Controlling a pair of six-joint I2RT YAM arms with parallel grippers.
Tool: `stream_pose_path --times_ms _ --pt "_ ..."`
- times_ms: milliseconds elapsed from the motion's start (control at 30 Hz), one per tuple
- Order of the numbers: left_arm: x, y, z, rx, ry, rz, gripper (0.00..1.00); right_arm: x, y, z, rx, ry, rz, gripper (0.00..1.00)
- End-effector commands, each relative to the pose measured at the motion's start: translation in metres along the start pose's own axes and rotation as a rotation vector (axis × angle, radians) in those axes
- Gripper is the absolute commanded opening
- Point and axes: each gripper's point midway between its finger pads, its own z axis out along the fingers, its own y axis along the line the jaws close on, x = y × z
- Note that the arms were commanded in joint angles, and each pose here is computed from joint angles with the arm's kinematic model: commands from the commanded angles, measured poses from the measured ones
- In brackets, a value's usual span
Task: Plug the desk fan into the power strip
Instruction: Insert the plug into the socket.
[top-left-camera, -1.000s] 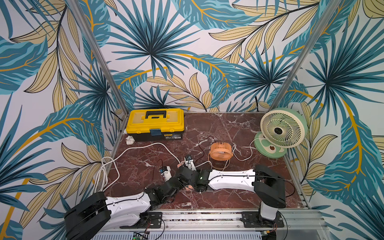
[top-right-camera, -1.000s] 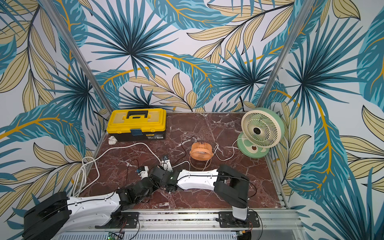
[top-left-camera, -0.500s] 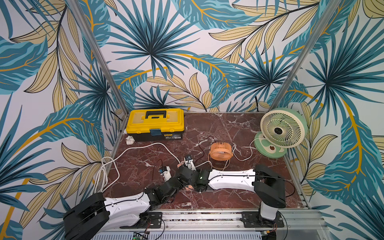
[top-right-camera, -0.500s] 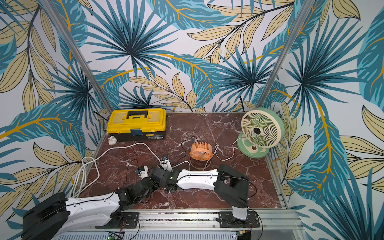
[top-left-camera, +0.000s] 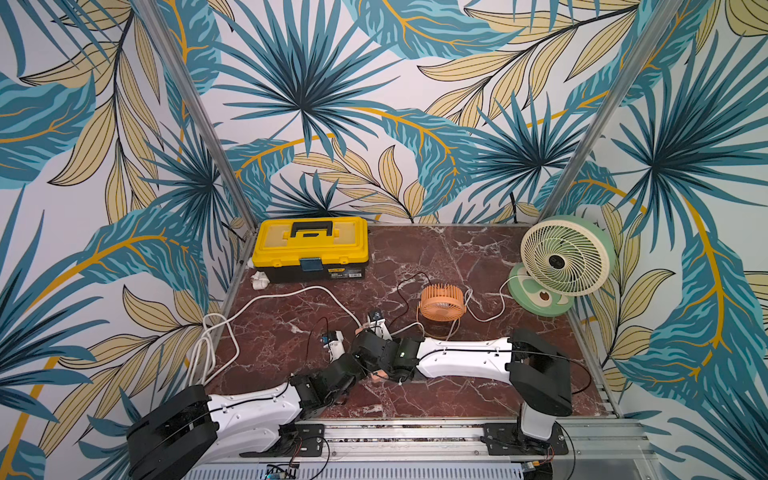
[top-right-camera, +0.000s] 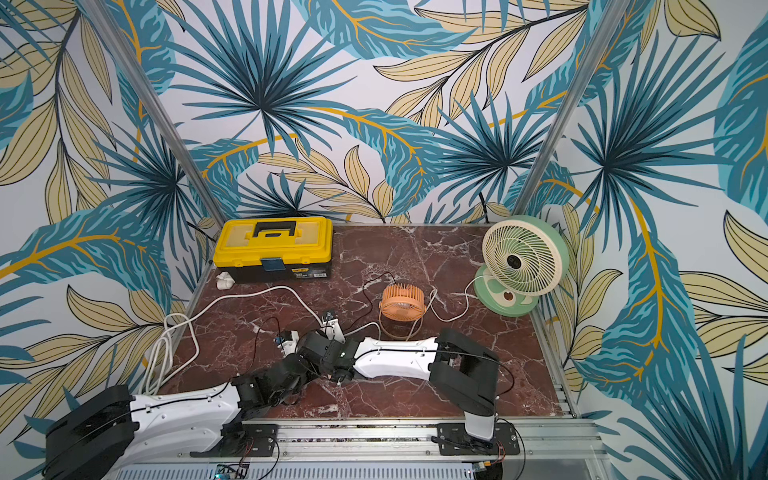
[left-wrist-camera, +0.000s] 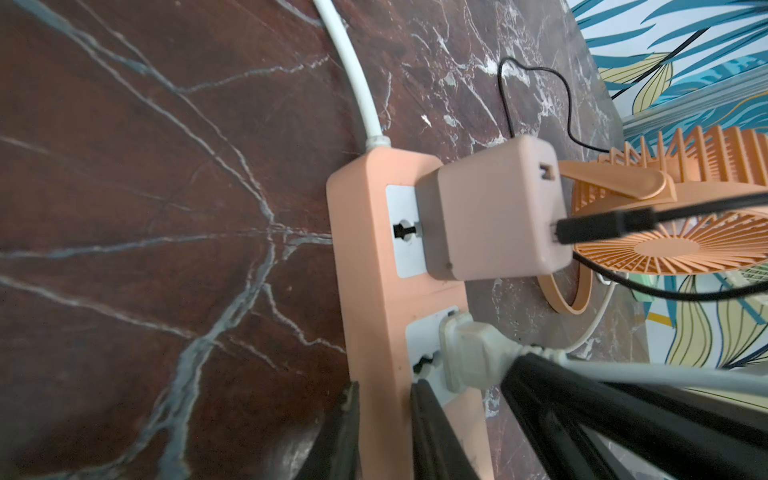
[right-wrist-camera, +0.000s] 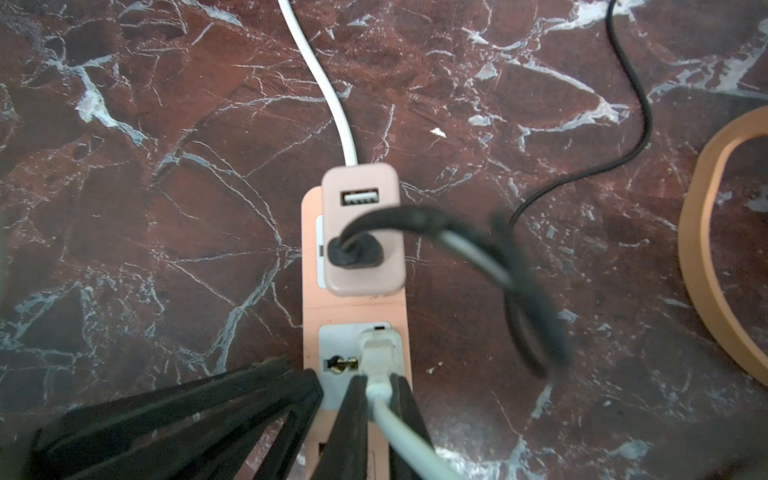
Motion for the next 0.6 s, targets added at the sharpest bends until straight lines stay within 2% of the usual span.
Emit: stream_pose_path --times_ms 0,167,400,567 --pt "0.013 0.043 -0.003 -0.169 0.066 0.127 0.26 0.057 -0.035 -0.005 0.102 0.223 -0.132 0.14" --pt "0.016 0.060 -0.002 -0.197 0.059 0.091 0.27 0.045 -0.030 -0.017 0.069 0.191 -0.130 0.19" --pt "0.018 0.061 -0.002 -0.196 0.064 0.086 0.27 0.044 -0.035 -0.022 0.067 0.180 -0.138 0.24" --pt "0.018 0.058 -0.001 -0.192 0.065 0.088 0.27 0.039 -0.030 -0.034 -0.008 0.141 -0.128 0.24"
